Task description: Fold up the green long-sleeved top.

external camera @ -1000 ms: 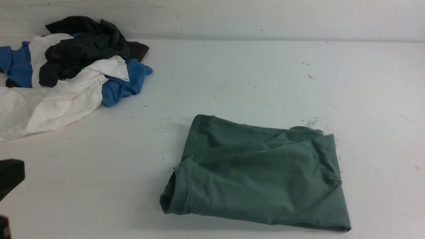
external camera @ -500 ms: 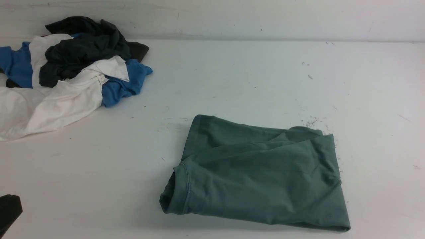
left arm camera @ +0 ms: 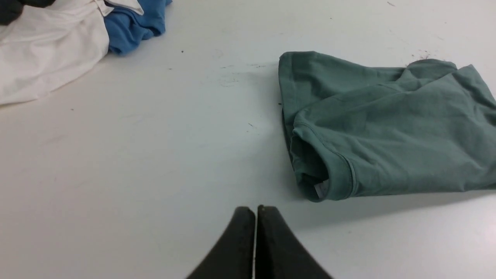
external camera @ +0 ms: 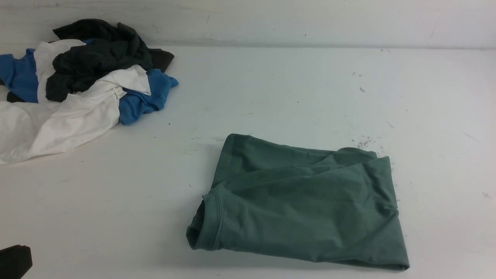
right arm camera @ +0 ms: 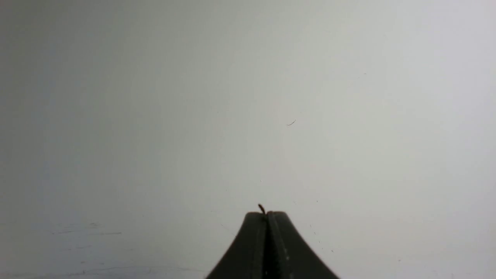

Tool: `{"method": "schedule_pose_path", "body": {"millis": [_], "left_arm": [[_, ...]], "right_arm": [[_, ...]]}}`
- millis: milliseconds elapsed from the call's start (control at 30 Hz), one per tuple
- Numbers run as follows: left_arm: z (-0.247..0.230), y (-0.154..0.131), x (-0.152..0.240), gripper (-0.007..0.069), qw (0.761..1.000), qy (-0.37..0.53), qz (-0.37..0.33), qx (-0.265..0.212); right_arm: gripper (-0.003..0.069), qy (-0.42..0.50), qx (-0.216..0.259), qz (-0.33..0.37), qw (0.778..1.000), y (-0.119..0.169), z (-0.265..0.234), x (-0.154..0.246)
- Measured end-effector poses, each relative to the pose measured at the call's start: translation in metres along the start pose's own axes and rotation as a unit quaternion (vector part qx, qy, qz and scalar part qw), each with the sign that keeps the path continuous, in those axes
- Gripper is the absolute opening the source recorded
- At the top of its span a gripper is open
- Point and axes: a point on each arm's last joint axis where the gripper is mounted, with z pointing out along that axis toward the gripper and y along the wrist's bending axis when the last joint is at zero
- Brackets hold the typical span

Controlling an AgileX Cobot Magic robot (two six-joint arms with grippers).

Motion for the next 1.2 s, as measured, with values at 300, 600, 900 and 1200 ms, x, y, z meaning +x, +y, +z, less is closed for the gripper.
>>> {"method": "schedule_pose_path", "body": {"millis": [300,600,900,1200], "left_arm": [[0.0,0.0,0.0,-0.0004,1.0,0.002,0.0,0.0],[0.002,0.004,0.001,-0.0004,1.0,-0.003,0.023,-0.021],[0.027,0.029,0.046,-0.0004,0.988,-0.098,0.061,-0.103],[0.05,0.04,0.1,-0.0004,0.988,-0.082,0.065,-0.112]], "right_arm": [[-0.0013,0.0,0.0,0.0,1.0,0.0,0.0,0.0],[-0.0013,0.0,0.0,0.0,1.0,0.0,0.0,0.0],[-0.0013,0.0,0.0,0.0,1.0,0.0,0.0,0.0],[-0.0013,0.002,0.0,0.003,1.0,0.0,0.0,0.0]]}}
